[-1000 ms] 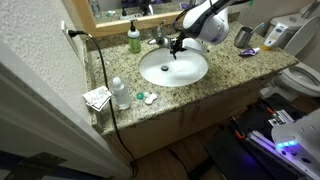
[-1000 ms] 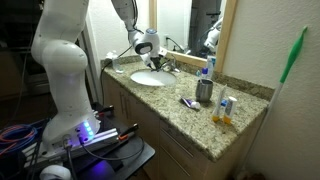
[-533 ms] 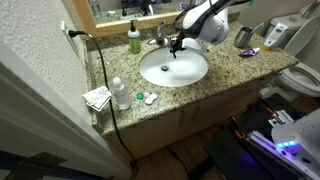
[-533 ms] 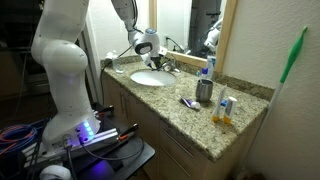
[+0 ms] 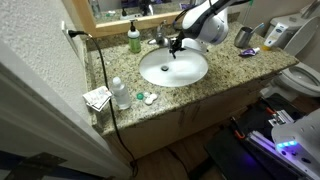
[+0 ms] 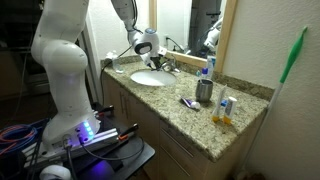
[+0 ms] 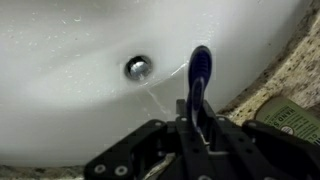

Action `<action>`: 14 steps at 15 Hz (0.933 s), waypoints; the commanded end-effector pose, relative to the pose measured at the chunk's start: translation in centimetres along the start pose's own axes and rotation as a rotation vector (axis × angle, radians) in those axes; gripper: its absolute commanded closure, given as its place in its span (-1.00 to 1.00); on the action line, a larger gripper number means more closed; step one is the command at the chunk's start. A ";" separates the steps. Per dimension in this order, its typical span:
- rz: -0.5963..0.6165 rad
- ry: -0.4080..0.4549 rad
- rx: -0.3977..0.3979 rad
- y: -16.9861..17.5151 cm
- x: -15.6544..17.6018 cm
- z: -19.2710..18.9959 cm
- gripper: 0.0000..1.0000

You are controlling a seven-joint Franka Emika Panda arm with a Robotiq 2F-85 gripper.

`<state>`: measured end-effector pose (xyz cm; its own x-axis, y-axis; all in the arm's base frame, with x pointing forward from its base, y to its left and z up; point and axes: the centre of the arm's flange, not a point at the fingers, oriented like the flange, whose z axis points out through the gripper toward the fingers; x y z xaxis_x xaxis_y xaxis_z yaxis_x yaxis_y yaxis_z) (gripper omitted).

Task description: Put the shaving stick on the right side of the sink

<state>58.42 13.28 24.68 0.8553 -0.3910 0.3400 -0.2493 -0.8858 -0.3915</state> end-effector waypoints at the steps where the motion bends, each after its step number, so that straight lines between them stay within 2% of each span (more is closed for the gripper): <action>1: 0.000 0.000 0.000 0.0 0.0 0.0 0.70; 8: 0.000 0.000 0.000 0.0 0.0 0.0 0.70; 9: 0.000 0.000 0.000 0.0 0.0 0.0 0.93; 11: -0.058 -0.080 0.082 -0.9 -1.2 -0.8 0.93; 14: -0.141 -0.134 0.199 -3.1 -3.1 -3.5 0.93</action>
<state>57.48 16.57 25.85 0.9026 -0.2999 0.3088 -0.1398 -0.8827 -0.4487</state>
